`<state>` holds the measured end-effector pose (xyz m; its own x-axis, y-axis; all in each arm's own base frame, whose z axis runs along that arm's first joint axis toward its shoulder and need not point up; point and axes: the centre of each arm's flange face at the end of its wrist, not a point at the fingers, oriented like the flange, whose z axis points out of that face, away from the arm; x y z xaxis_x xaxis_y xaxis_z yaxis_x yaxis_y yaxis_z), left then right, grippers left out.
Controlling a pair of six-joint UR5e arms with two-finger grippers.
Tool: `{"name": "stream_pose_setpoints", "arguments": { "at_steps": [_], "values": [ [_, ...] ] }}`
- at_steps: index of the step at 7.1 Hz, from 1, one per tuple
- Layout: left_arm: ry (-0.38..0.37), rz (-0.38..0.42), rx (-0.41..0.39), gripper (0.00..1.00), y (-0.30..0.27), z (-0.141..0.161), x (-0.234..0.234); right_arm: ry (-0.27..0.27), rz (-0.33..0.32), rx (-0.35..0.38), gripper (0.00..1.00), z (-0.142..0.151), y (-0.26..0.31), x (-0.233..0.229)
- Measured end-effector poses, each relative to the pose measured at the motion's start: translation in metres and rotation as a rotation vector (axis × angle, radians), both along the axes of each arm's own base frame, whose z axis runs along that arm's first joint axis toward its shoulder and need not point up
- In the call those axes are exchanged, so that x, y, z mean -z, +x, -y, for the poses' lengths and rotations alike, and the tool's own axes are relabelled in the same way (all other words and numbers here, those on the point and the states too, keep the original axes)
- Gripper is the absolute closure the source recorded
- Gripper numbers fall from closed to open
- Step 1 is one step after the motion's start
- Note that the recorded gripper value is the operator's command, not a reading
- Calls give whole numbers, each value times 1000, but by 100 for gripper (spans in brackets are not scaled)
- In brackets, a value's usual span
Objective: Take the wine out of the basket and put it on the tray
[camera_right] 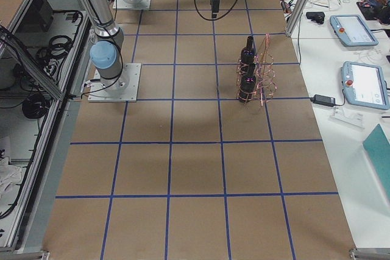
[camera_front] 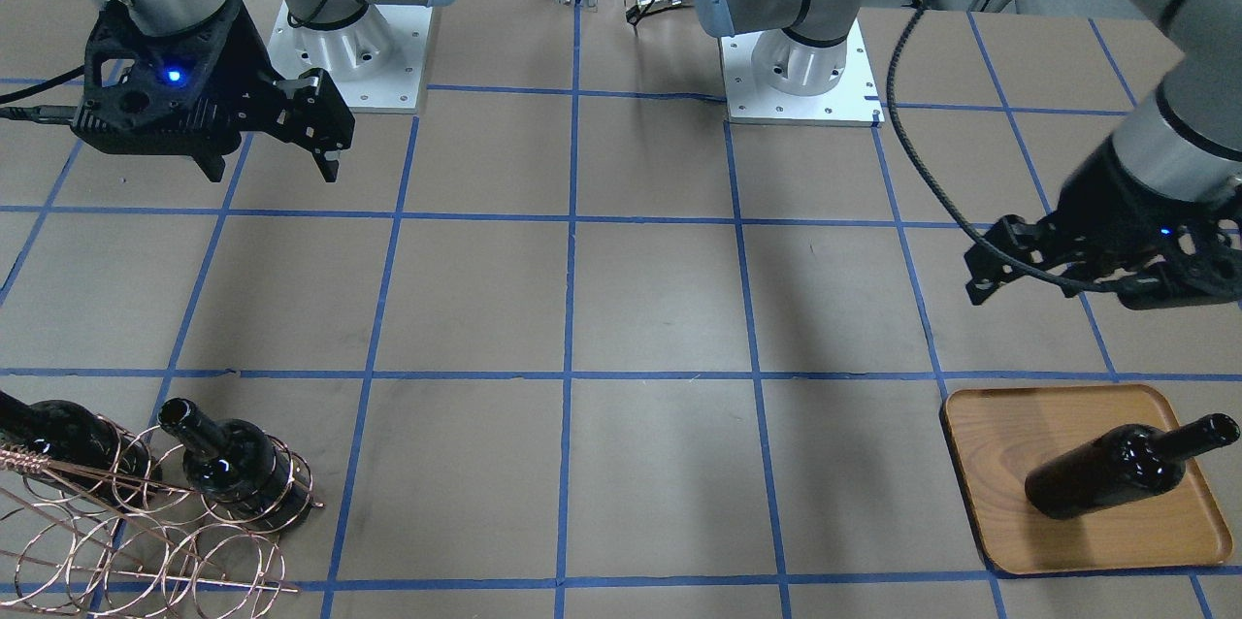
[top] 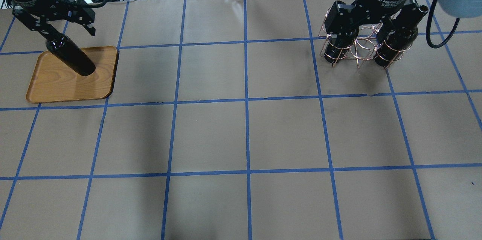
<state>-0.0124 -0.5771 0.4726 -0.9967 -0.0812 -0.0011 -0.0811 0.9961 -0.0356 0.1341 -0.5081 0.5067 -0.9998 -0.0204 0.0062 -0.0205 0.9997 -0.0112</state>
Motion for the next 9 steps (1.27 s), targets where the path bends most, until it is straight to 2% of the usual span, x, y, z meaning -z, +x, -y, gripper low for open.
{"name": "stream_pose_setpoints", "arguments": {
  "at_steps": [2, 4, 6, 9],
  "values": [
    [8, -1, 93, 0, -79, -39, -3, 6, 0, 0, 0, 0, 0, 1],
    [12, 17, 151, 0, -120, -72, -18, 8, 0, 1, 0, 0, 0, 2],
    [2, 35, 160, 0, -126, -95, -41, 6, -1, 1, 0, 0, 0, 1],
    [-7, 56, 157, 0, -124, -102, -50, 9, -2, 1, 0, -1, -1, 2]
  ]
}}
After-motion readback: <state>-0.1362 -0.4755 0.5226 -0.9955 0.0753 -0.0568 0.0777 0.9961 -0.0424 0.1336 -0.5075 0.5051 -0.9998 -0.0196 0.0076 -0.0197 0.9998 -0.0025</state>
